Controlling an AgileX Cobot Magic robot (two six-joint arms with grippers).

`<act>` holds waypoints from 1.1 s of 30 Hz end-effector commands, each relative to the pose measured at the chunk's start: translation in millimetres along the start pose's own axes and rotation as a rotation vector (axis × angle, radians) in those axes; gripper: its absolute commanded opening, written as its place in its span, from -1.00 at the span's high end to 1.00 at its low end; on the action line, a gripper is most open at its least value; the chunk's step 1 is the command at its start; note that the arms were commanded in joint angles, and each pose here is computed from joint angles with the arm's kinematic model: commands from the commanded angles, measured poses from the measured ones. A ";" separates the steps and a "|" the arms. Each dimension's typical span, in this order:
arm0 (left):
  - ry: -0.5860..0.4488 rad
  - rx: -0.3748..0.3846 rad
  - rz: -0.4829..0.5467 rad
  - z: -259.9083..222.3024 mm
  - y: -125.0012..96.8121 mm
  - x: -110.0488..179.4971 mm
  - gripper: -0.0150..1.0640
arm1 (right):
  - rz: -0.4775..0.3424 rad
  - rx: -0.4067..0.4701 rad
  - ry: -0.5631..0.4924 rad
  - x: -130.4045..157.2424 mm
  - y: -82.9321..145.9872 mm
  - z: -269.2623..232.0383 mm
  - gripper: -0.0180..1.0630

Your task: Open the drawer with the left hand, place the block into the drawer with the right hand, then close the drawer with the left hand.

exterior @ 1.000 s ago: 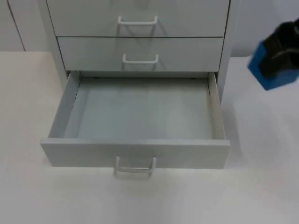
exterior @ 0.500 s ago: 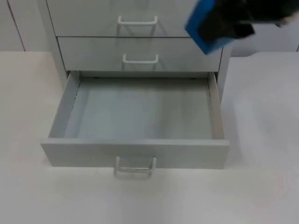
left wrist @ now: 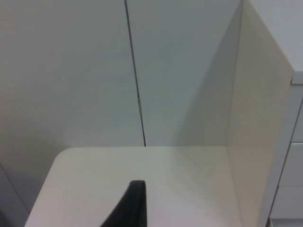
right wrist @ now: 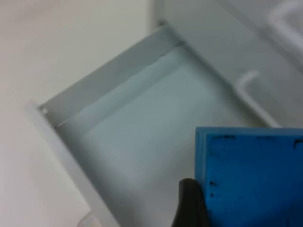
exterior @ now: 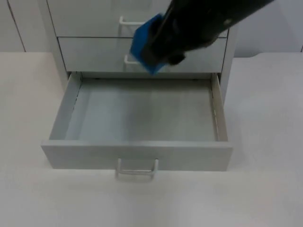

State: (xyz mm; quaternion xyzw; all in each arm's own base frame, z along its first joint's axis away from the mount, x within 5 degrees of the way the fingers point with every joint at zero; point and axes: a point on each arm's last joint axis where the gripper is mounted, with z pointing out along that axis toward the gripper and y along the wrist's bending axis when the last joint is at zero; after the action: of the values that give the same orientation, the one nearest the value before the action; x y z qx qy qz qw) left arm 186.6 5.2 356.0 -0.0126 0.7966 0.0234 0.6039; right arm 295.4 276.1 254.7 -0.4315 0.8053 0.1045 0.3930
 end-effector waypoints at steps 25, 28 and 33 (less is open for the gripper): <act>0.000 0.003 0.006 -0.1 -0.7 0.0 -0.98 | -0.026 -0.036 0.079 27.8 12.9 119.0 0.97; 0.000 0.003 0.006 -0.1 -0.7 0.0 -0.98 | -0.026 -0.041 0.104 36.6 15.0 128.2 0.97; 0.000 0.003 0.006 -0.1 -0.7 0.0 -0.98 | -0.014 -0.038 0.101 40.7 15.0 134.0 0.97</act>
State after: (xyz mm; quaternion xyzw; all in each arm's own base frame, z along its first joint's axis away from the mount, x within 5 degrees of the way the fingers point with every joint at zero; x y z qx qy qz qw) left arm 186.6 5.2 356.0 -0.0126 0.7966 0.0234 0.6039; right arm 338.7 327.5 127.5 -0.4559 0.8236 0.0911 0.3249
